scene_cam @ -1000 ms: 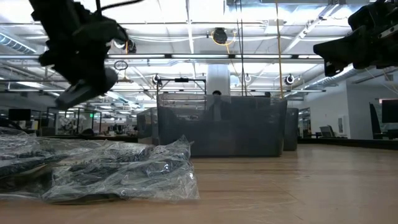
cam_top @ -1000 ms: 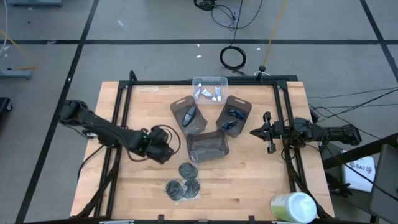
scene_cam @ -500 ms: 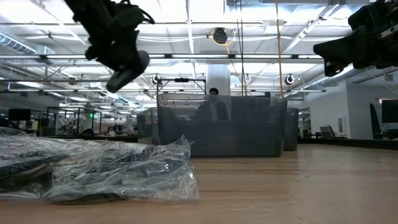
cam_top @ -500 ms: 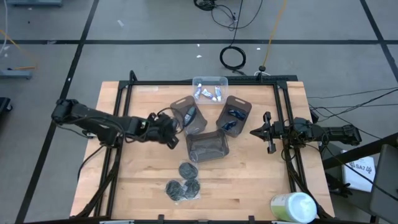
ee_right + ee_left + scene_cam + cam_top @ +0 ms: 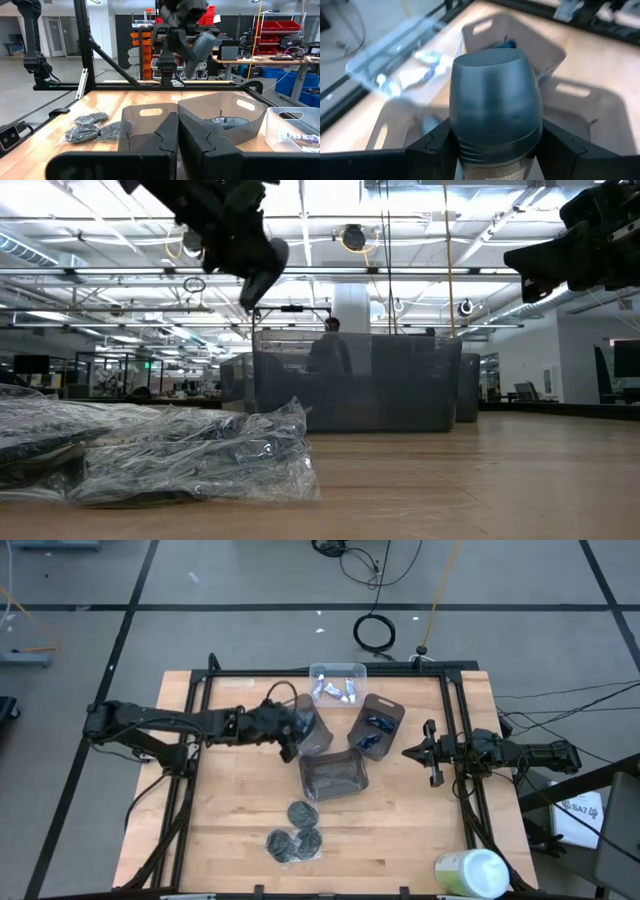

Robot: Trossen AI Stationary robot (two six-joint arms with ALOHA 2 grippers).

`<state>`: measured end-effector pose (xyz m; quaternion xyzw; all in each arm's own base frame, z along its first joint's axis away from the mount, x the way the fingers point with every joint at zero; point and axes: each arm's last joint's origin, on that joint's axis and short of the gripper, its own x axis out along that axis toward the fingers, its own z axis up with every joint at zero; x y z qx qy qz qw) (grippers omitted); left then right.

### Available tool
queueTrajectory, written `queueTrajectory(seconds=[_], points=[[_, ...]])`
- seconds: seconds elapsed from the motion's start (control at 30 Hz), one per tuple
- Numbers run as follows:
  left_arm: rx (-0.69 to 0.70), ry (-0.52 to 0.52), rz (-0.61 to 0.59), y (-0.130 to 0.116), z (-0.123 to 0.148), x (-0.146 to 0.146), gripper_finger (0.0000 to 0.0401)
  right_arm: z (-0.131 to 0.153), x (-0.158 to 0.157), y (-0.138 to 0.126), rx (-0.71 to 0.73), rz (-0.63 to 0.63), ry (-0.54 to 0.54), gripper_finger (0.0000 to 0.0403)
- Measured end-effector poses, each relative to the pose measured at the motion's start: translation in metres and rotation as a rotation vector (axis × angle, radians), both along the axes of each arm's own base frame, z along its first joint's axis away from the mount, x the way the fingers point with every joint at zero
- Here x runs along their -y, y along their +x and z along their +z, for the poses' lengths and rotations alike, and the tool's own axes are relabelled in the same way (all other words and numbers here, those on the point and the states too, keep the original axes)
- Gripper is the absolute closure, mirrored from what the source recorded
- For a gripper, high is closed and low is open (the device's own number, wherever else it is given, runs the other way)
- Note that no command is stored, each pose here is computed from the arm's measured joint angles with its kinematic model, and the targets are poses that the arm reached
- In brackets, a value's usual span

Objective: Pick & Place Travel size toiletries
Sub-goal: Put the gray deodorant into the top left black transparent bin

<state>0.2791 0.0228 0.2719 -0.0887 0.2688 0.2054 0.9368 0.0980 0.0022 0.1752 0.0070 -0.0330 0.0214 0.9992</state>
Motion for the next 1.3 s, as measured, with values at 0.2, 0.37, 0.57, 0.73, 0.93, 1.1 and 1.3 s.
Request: queueTrajectory(seconds=[0.2, 0.37, 0.57, 0.73, 0.93, 1.1, 1.3], points=[[0.106, 0.051, -0.112, 0.006, 0.011, -0.016, 0.0192, 0.0, 0.0, 0.0, 0.0, 0.0, 0.0, 0.0398], [0.182, 0.078, -0.172, 0.007, 0.019, -0.03, 0.0201, 0.0, 0.0, 0.0, 0.0, -0.001, 0.0, 0.0398], [0.227, 0.095, -0.207, 0.009, 0.02, -0.045, 0.0198, 0.0, 0.0, 0.0, 0.0, 0.0, 0.0, 0.0398], [0.2, 0.076, -0.197, 0.014, 0.01, -0.056, 0.0194, 0.0, 0.0, 0.0, 0.0, -0.001, 0.0, 0.0399], [0.123, 0.006, -0.139, 0.025, -0.016, -0.073, 0.0202, 0.0, 0.0, 0.0, 0.0, -0.001, 0.0, 0.0398], [0.074, -0.066, -0.077, 0.029, -0.035, -0.085, 0.0199, 0.0, 0.0, 0.0, 0.0, 0.0, 0.0, 0.0399], [0.01, -0.122, -0.051, 0.033, -0.054, -0.088, 0.0197, 0.0, 0.0, 0.0, 0.0, 0.0, 0.0, 0.0398]])
